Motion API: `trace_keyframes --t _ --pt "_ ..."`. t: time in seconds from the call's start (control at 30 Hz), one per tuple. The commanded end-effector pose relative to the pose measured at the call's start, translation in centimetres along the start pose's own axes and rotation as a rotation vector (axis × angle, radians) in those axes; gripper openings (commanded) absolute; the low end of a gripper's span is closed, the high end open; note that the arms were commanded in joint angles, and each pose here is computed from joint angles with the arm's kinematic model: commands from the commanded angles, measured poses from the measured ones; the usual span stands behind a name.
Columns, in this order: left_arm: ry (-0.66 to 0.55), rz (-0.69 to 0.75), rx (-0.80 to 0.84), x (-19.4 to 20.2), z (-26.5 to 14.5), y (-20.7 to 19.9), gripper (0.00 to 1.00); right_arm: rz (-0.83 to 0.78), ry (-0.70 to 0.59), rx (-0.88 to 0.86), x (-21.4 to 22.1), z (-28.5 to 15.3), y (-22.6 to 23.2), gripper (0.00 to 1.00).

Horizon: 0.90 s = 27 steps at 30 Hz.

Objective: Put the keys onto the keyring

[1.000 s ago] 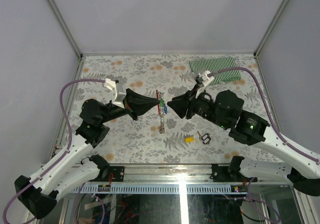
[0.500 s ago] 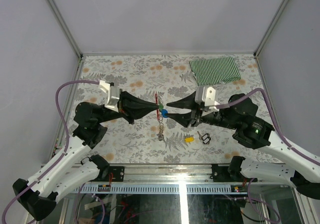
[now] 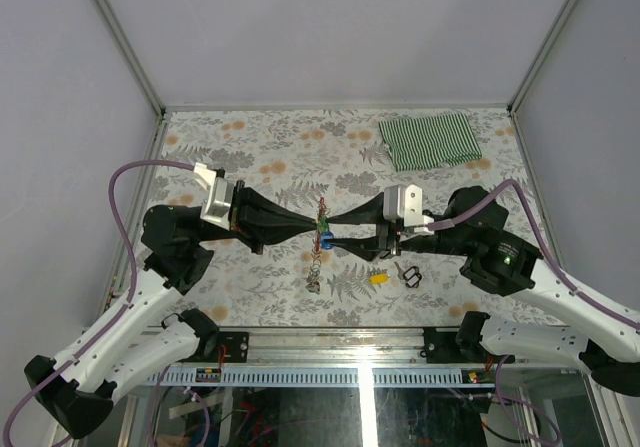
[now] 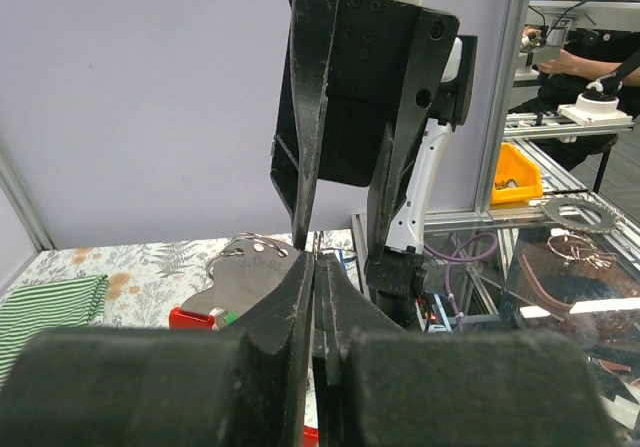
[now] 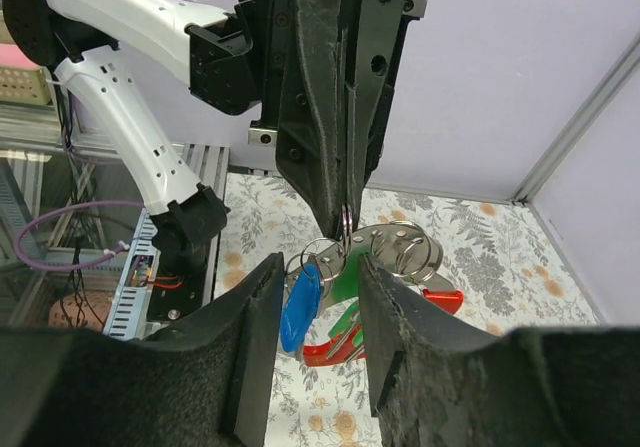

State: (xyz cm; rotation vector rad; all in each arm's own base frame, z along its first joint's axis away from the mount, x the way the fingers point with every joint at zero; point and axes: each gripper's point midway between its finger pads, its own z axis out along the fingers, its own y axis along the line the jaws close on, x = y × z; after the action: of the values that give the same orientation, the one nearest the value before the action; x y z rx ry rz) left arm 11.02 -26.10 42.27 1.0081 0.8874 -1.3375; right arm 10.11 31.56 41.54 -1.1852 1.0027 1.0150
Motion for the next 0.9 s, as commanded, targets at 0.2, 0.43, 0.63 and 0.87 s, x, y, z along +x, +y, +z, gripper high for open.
trace_keyframes --t 0.2,0.43,0.63,0.87 --pt "-0.051 0.076 0.042 -2.6 0.4 -1.1 0.00 0.010 -0.124 -0.046 -3.6 -0.5 -0.6 0.39" --pt "-0.048 0.078 0.022 -2.6 0.4 -0.7 0.00 0.059 -0.167 -0.121 -4.5 -0.8 -1.0 0.37" --pt "-0.049 0.081 0.022 -2.7 0.4 -0.7 0.00 0.092 -0.142 -0.157 -3.3 0.0 -0.8 0.32" --pt "-0.046 0.084 0.024 -2.7 0.4 -0.8 0.00 0.102 -0.135 -0.153 -2.6 0.5 -1.2 0.31"
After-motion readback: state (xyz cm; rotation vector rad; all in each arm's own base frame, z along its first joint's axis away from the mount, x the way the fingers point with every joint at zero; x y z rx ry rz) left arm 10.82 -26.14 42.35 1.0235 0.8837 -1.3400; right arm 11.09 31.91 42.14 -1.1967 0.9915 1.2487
